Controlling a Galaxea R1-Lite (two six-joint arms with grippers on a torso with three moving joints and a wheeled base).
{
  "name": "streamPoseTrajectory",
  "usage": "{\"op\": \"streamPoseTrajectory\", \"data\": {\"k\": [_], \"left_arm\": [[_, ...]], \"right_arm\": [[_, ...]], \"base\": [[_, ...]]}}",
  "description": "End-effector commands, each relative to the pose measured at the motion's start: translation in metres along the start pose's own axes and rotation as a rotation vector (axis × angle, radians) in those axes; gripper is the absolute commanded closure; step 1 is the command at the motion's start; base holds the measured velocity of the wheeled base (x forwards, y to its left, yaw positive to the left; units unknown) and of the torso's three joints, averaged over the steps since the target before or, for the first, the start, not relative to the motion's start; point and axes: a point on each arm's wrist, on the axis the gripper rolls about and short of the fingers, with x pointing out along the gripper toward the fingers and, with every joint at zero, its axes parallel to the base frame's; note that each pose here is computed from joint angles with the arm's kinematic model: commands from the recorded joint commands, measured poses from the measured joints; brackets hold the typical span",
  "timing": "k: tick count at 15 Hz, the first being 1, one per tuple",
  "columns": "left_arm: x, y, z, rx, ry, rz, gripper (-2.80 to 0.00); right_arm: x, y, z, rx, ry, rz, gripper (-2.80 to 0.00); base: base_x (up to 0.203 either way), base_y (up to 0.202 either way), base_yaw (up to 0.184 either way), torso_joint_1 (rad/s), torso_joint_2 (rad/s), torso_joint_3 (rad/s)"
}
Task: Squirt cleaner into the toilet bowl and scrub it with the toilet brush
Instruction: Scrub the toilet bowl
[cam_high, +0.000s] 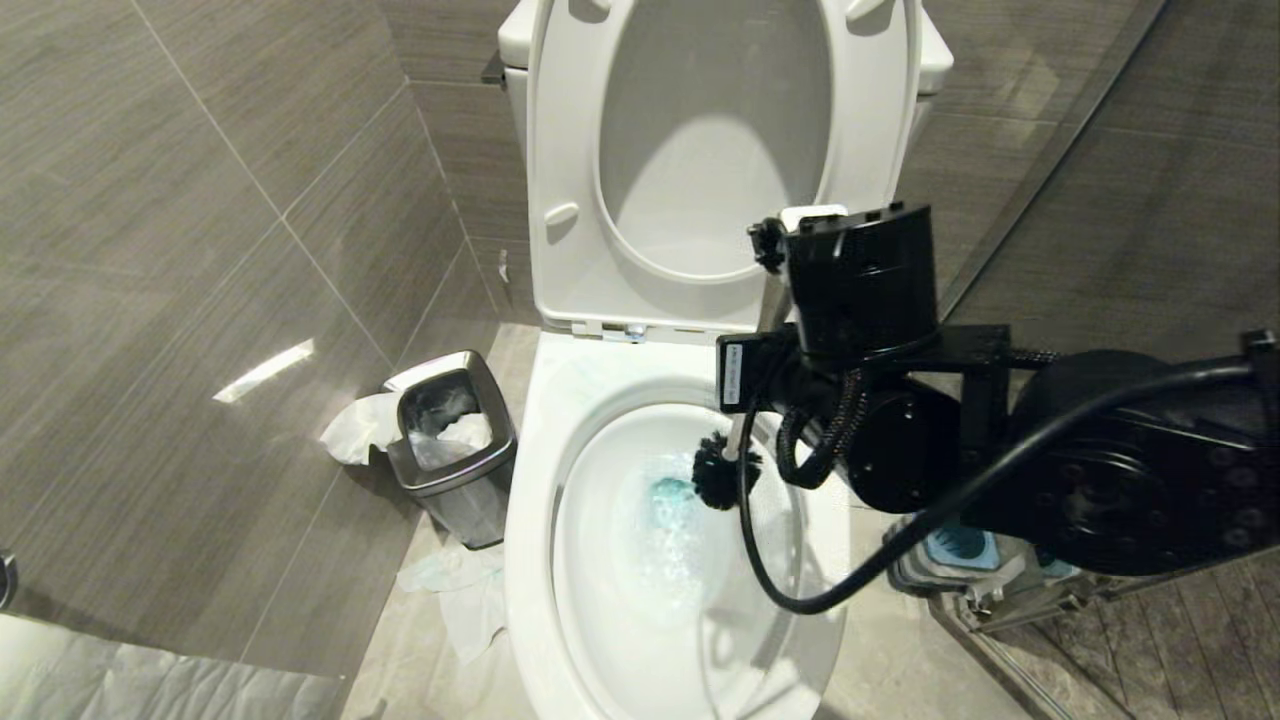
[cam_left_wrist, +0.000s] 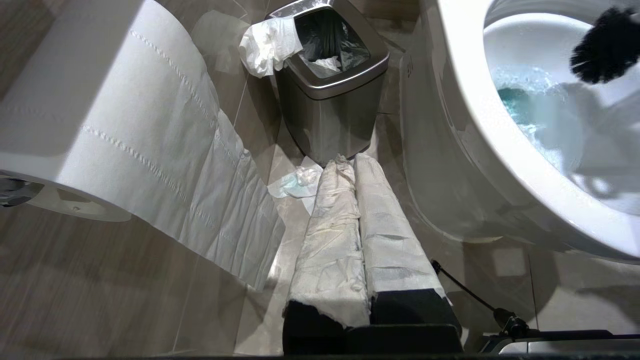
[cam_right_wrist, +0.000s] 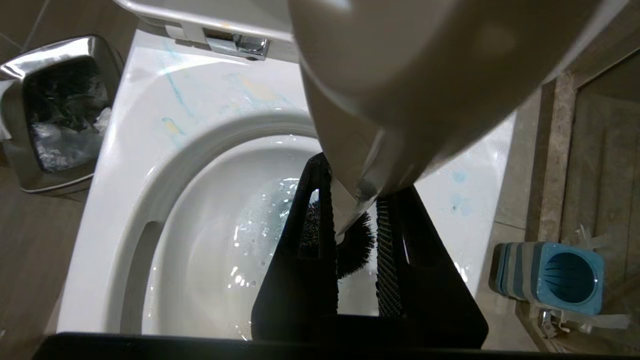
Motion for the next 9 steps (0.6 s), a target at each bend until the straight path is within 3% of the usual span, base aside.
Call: {"op": "streamPoseTrajectory", "data": {"k": [1,4,9], "left_arm": [[0.000,0.000,-0.001,-0.001,0.003,0.001,0.00],[0.000,0.000,-0.001,-0.001,0.004,0.000,0.00],[0.000,0.000,-0.001,-0.001,0.003,0.000,0.00]], "right_arm": [[0.025,0.014,-0.021,-0.030,0.034,-0.021,0.00],[0.056,0.029,-0.034,-0.030,0.033,-0.055,0.00],[0.085,0.050,-0.027,0.002,-0.016,-0.069,0.00]], "base": [[0.000,0.000,0.000,0.000,0.00,0.000],[0.000,0.000,0.000,0.000,0.00,0.000],[0.000,0.000,0.000,0.000,0.00,0.000]]}}
